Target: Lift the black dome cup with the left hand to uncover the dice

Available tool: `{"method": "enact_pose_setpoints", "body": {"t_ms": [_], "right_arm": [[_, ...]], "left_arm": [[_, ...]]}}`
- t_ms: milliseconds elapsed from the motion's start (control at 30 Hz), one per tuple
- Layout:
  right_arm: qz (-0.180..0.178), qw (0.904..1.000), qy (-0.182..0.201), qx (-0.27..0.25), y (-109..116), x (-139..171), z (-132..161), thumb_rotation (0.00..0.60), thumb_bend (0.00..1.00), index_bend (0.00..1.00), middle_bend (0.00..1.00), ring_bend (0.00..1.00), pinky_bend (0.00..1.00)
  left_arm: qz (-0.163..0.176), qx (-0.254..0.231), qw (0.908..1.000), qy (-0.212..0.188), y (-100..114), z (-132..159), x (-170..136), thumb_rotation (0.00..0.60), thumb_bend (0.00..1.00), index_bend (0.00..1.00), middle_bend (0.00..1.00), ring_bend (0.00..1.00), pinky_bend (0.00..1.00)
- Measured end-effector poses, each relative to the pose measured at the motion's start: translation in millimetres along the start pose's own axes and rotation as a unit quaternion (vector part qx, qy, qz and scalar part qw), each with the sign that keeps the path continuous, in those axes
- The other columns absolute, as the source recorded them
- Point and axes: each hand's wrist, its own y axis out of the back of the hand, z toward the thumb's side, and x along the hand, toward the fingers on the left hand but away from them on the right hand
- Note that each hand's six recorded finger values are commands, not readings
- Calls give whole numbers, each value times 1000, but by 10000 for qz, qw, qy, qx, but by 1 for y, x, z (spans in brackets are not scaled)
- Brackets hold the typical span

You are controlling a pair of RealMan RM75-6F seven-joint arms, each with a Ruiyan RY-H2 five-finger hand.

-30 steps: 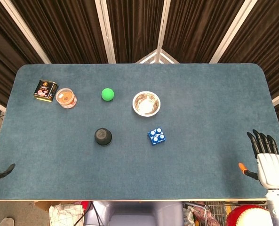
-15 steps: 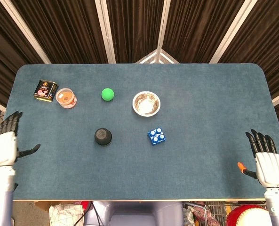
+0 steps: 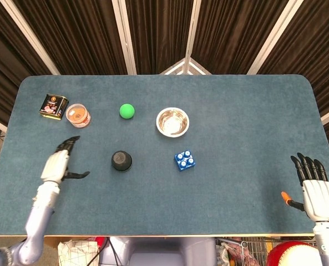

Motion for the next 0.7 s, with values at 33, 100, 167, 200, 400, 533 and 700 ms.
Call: {"method": "enact_pose_setpoints", "body": {"t_ms": [33,100,167,200,400,533,700], "right_arm": [[7,10000,-1,1,0,0,0,600,233,0,0,0,0],[16,10000,-1,3,-1,0,0,600,233,0,0,0,0],[7,10000,-11,-1,-1,0,0,600,233,0,0,0,0],[2,10000,-22,-3,-1,0,-1,600,233,0,0,0,0],[-2,10000,-76,-12,-1,-2,-3,600,232,0,0,0,0],[16,10000,-84,-10,-2,-5,-4,600,232,0,0,0,0],[22,10000,-76,-23,-2,-6,-4,600,233,0,0,0,0]], "left_arm": [[-14,-15,10000,-3,-4,2,3,600,48,21,57,0,0],[-34,-21,10000,-16,-12,7,9,600,49,21,59,0,0],[-75,9,10000,-37,-23,13,14,600,49,21,62,0,0],[-98,22,9999,-43,-28,16,17,600,49,21,64,0,0],[-243,176,9995,-33,-54,30,27,600,49,21,86,0,0],[-319,197,9993,-67,-68,39,32,600,49,21,117,0,0],[-366,248,9989,-141,-77,48,32,600,49,21,140,0,0]]}}
